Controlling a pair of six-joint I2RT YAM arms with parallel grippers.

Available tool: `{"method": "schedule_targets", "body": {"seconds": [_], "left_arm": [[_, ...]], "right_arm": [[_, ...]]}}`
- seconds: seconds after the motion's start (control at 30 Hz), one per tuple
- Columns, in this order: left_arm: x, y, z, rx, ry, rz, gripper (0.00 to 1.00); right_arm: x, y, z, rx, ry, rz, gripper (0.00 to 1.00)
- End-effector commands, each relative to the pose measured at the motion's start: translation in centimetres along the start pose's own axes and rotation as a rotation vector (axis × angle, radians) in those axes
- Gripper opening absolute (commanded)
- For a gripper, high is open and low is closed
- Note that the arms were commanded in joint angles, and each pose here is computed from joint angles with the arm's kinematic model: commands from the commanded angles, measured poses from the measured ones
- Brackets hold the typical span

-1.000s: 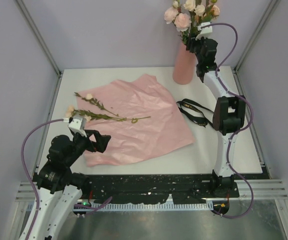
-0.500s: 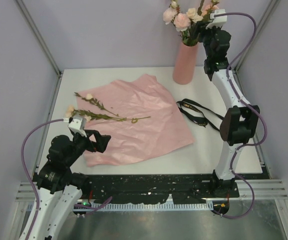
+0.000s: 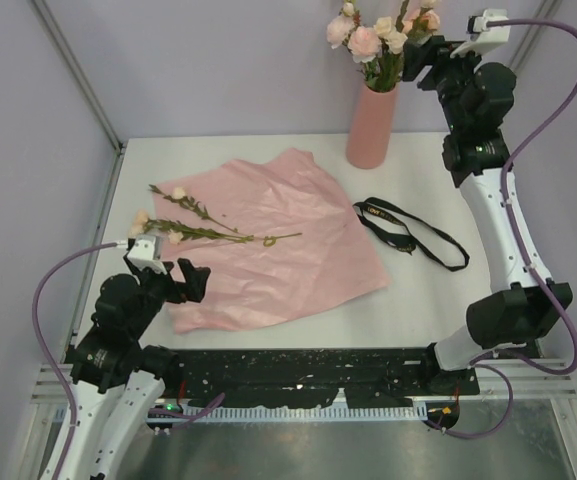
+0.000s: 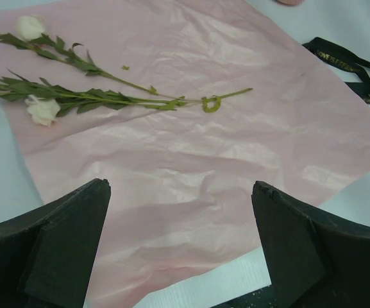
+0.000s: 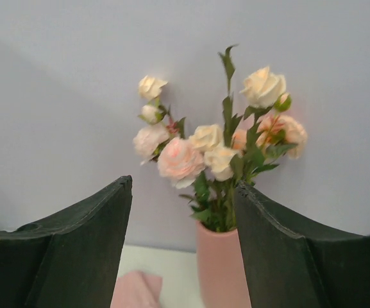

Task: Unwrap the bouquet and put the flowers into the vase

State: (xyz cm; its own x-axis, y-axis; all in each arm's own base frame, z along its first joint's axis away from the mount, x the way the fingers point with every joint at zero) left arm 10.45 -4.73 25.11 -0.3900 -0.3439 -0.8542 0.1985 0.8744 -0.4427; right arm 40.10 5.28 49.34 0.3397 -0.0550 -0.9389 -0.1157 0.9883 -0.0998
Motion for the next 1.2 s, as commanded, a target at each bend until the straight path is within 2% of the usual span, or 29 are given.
{"method": "schedule_targets", "body": {"seconds": [0.0,0.17,0.27,0.33,0.43,0.6,0.93,1.17], "left_arm": [[-1.7,0.5,-1.5,-0.121,-0.131,0.011,0.97],[-2.1,0.9,-2.1,-0.191,-0.175,-0.006,0.97],[-2.2,1.1,-2.5,-0.217,-0.191,-0.008,0.96],[-2.1,1.2,-2.6,-0.216,-0.197,-0.005,0.97],[-2.1,1.2,-2.9,-0.214,-0.212,-0.008,0.97],[-1.9,1.2,-3.1,-0.190,-0.242,-0.017,0.96],[-1.7,1.2,-3.3,-0.179,-0.257,-0.039,0.96],[-1.7,1.1,-3.1,-0.174,-0.237,-0.035,0.96]], "right_arm": [[3.5,4.8,-3.7,-0.198,0.229,0.143,0.69],[7.7,11.6,-8.4,-0.323,0.358,0.102,0.73],[10.4,16.1,-10.0,-0.434,0.428,0.130,0.73],[11.8,19.2,-10.4,-0.571,0.471,0.105,0.73],[15.1,24.1,-11.1,-0.728,0.623,0.021,0.73],[20.4,29.6,-11.3,-0.849,0.776,-0.101,0.74],[27.7,34.4,-11.9,-0.898,0.889,-0.190,0.73],[28.3,35.7,-11.8,-0.897,0.850,-0.229,0.72]]}}
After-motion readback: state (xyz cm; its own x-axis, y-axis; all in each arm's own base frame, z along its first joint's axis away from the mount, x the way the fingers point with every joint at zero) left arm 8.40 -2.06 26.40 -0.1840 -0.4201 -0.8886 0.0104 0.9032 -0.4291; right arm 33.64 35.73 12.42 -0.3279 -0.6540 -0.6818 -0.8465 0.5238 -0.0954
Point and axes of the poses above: each gripper's point midway between its finger pads, its own z axis out along the fingers, its own y axis along the line the jaws close on, x = y × z, the point moved 10 cm from there along -z, back along the fingers, and after that the axes turned 13 degrees about -z, right-handed, at the moved point
